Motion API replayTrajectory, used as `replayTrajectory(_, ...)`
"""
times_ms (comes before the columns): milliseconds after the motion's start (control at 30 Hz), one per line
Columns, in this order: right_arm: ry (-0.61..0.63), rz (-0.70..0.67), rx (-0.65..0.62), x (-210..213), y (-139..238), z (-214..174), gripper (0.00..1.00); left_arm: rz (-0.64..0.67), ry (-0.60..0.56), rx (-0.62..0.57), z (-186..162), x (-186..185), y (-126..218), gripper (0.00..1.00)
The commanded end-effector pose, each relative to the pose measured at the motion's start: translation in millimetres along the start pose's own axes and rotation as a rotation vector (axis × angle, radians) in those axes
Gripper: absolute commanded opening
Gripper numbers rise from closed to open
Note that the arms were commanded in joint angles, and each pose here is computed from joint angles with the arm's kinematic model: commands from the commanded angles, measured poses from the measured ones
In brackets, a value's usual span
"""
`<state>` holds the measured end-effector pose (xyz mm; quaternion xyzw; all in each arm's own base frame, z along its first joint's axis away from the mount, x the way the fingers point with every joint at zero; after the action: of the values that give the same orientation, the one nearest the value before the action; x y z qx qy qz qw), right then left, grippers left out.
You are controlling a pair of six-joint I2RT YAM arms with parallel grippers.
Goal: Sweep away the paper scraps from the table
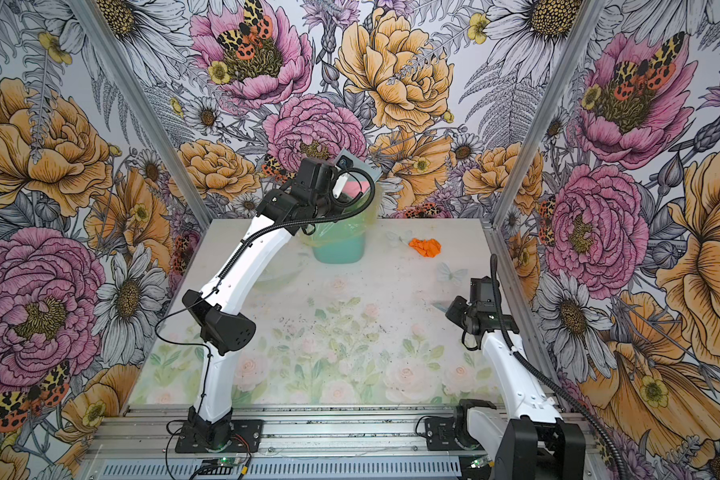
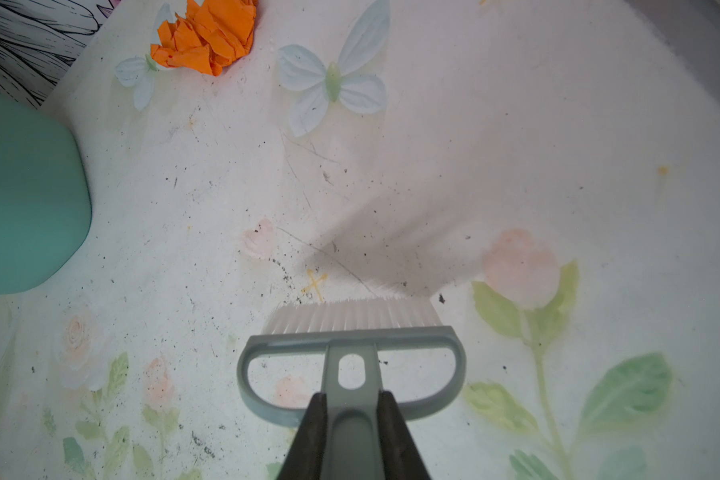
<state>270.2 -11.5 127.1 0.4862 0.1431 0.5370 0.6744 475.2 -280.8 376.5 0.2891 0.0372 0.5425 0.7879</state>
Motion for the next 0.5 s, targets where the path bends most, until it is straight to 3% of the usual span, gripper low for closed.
replayTrajectory(0, -0.006, 0.005, -0.032, 2, 0, 11, 0.0, 0.043, 0.008, -0.02, 6, 17, 5, 0.0)
replayTrajectory(333, -0.013, 0.006, -0.033, 1, 1, 7, 0.0, 0.085, 0.033, -0.004, -1, 46, -8, 0.0)
replayTrajectory(467, -0.015, 0.012, -0.033, 2, 2, 6, 0.0, 0.167, 0.009, 0.007, -3, 70, -13, 0.0)
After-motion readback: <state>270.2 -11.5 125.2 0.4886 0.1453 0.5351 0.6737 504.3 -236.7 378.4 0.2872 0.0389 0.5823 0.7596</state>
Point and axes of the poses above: each gripper's point midway between its finger pads, its own y axis back along the fingers, its own x axis along the line the jaws close on, z = x × y, the point moved 2 cm from there along y, back along the fingers, and after that the axes turned 4 degrees about y, right-handed, at the moved point
